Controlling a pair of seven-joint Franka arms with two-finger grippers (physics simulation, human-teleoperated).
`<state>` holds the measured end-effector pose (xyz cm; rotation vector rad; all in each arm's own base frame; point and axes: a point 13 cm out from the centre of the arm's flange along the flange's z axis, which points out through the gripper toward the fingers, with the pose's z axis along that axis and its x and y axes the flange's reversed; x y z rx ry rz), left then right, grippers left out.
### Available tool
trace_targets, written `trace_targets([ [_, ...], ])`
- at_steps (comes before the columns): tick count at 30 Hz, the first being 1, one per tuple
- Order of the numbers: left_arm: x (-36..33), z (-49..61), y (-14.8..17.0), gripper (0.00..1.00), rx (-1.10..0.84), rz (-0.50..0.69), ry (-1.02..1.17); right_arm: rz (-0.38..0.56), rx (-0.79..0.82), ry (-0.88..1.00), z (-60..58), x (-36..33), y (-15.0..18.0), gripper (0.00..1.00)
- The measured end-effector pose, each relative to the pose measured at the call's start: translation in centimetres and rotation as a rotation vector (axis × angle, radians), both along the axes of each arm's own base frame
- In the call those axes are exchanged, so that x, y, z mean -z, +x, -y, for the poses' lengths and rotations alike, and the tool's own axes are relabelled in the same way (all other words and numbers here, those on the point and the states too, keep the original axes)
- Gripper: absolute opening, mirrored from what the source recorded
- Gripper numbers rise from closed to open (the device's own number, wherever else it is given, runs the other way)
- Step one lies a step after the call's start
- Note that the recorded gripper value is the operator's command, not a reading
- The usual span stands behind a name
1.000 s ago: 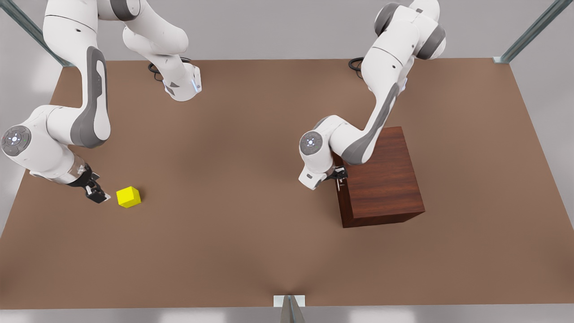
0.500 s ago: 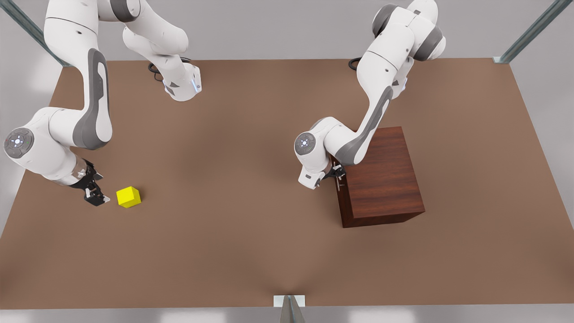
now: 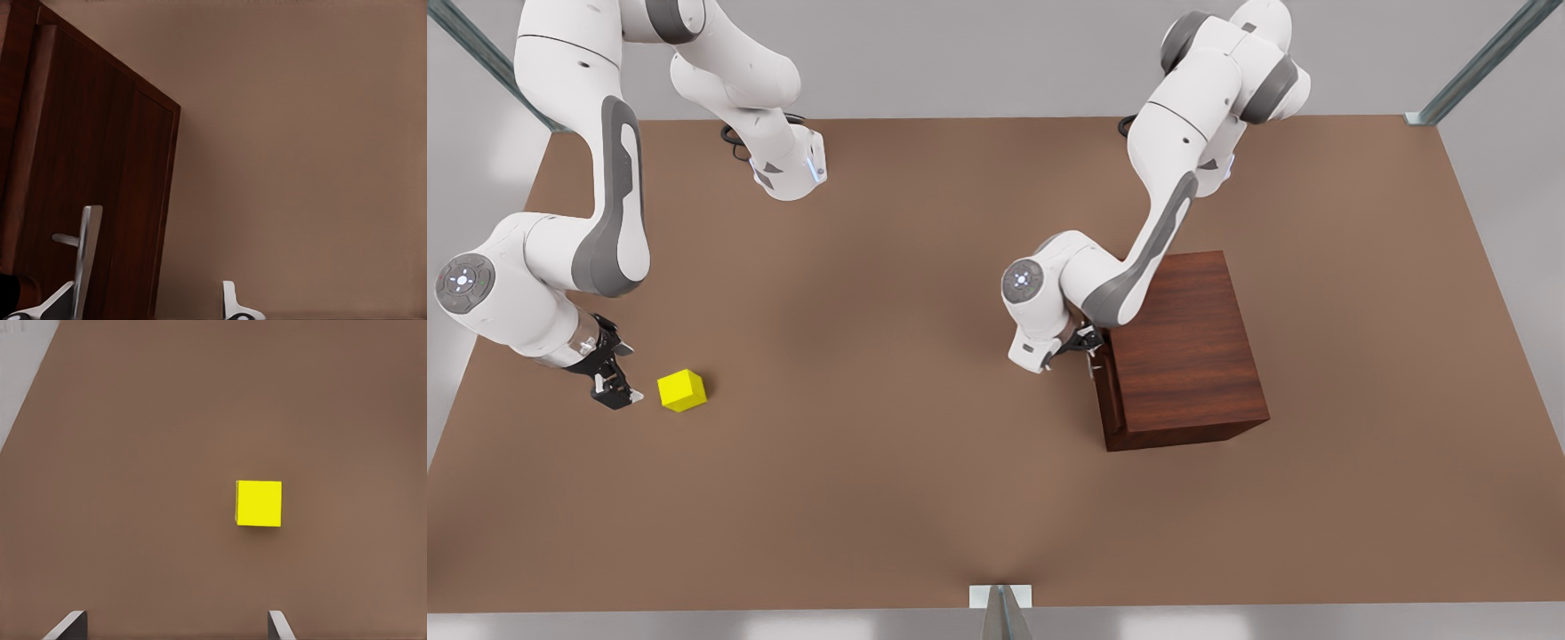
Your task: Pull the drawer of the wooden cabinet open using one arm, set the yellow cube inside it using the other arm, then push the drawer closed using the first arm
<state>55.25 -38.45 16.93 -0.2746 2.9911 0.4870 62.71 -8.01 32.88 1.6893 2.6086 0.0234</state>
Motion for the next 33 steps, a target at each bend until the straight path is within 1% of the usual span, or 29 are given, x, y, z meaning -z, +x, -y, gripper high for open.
trace_targets([
  [33, -1.0, 9.0, 0.2, 1.0, 0.114, 0.086, -0.115, 0.001, 0.04, 0.0, -0.1, 0.0, 0.1, 1.0],
])
